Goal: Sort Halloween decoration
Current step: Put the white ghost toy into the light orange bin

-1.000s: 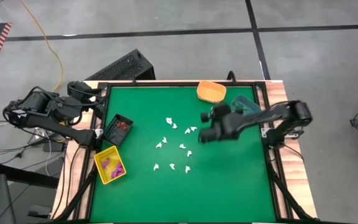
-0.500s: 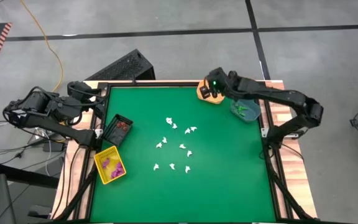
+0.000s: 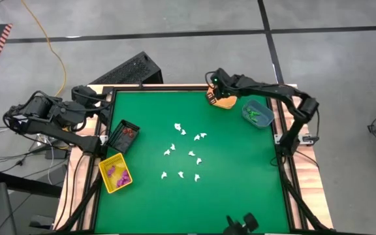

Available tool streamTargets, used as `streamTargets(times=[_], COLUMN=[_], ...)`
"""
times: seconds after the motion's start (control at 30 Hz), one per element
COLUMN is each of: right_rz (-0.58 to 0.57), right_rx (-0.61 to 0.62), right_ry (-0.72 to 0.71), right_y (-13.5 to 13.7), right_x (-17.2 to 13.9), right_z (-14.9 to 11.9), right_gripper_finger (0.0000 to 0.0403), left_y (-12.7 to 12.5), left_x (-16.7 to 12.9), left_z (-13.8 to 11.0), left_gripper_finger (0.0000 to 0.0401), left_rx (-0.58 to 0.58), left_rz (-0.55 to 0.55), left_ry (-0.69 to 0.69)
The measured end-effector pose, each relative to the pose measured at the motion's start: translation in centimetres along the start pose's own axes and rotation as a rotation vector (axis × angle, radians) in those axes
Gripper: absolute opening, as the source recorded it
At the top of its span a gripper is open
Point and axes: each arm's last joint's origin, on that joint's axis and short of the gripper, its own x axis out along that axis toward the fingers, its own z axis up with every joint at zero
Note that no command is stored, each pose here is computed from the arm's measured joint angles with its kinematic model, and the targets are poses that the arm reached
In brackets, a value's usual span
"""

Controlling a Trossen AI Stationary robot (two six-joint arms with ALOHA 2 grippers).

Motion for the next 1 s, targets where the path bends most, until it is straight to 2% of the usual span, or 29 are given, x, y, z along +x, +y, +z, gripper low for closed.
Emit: streamTargets(times=[0.23, 0.37, 0.47, 0.77, 0.9, 1.0], right_rz=[-0.005, 0.014, 0.006, -0.014, 0.004, 0.029], right_rx=[-0.016, -0.003, 0.004, 0.013, 0.005, -0.006], right_ry=[0.092, 0.116, 0.111, 0.120, 0.088, 0.026], right_y=[-0.4, -0.5, -0.5, -0.9, -0.8, -0.9], right_x=[3.6, 4.6, 4.6, 4.6, 3.6, 1.4], right_z=[-0.9, -1.2, -1.1, -1.2, -0.7, 0.1], right_gripper_finger=[0.0084, 0.0094, 0.0118, 0.0225, 0.0232, 0.0225], left_y=[0.0, 0.0, 0.0, 0.0, 0.0, 0.1], left_x=[0.0, 0.0, 0.0, 0.0, 0.0, 0.0], left_z=[0.0, 0.0, 0.0, 0.0, 0.0, -0.1], left_gripper_finger=[0.0199, 0.0199, 0.0199, 0.0199, 0.0199, 0.0199], left_rx=[-0.010, -0.010, -0.010, -0.010, -0.005, -0.001], left_rz=[-0.001, 0.000, 0.001, 0.002, 0.004, 0.008], left_ry=[0.001, 0.001, 0.001, 0.000, -0.002, 0.003])
